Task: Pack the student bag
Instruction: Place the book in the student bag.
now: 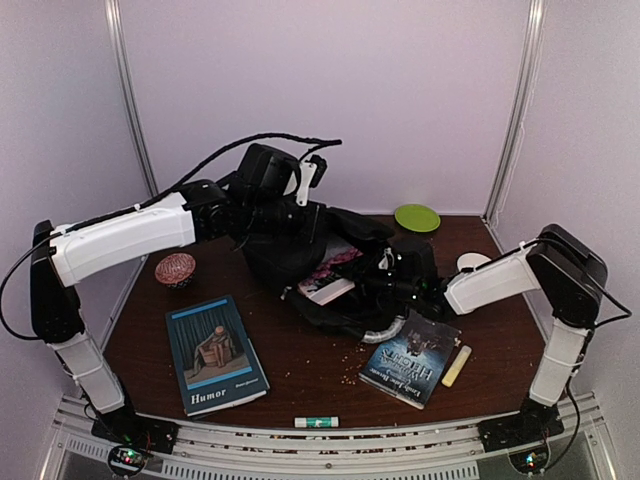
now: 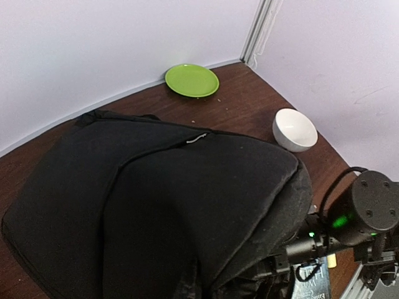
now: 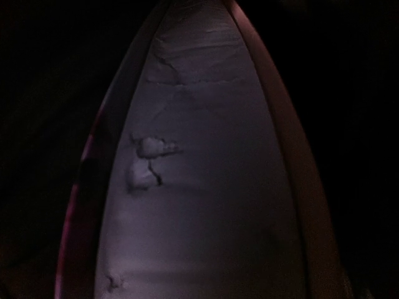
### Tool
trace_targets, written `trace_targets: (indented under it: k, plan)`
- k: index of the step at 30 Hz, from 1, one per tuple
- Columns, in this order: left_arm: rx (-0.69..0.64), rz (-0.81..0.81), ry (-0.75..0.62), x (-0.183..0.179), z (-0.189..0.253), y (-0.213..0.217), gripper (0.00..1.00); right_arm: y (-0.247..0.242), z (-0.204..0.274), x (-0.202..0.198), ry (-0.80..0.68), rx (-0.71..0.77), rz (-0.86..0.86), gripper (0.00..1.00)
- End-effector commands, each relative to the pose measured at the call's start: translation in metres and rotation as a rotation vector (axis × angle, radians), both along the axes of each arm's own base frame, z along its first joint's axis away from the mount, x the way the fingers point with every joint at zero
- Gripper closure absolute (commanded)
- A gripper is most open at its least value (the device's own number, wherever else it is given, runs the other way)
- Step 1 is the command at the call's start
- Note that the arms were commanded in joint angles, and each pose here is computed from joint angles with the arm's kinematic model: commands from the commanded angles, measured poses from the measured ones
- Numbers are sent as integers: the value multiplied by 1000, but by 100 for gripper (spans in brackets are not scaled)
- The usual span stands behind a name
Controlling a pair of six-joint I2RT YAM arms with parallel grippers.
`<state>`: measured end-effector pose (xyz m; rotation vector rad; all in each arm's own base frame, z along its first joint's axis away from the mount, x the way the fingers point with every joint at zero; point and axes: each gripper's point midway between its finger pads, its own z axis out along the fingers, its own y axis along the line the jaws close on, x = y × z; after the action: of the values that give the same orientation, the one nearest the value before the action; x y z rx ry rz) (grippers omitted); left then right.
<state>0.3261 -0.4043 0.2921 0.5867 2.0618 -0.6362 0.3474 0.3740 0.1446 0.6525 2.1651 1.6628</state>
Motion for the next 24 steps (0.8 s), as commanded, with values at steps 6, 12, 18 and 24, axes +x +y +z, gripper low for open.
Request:
trace_targets:
  k: [6,12,18,24]
  plan:
    - [-357,-275,-149,-42,118,-40,100,36,18,27,-41,83,67,69]
    - [-395,-346,-131,-50,120,-51,100,48,15,33,-26,91,92,68]
    - [-446,-396,-91,-61,120,-56,100,53,12,52,-17,114,57,69]
    - [-412,-405,-98,-61,105,-55,100,74,6,58,-16,111,94,62]
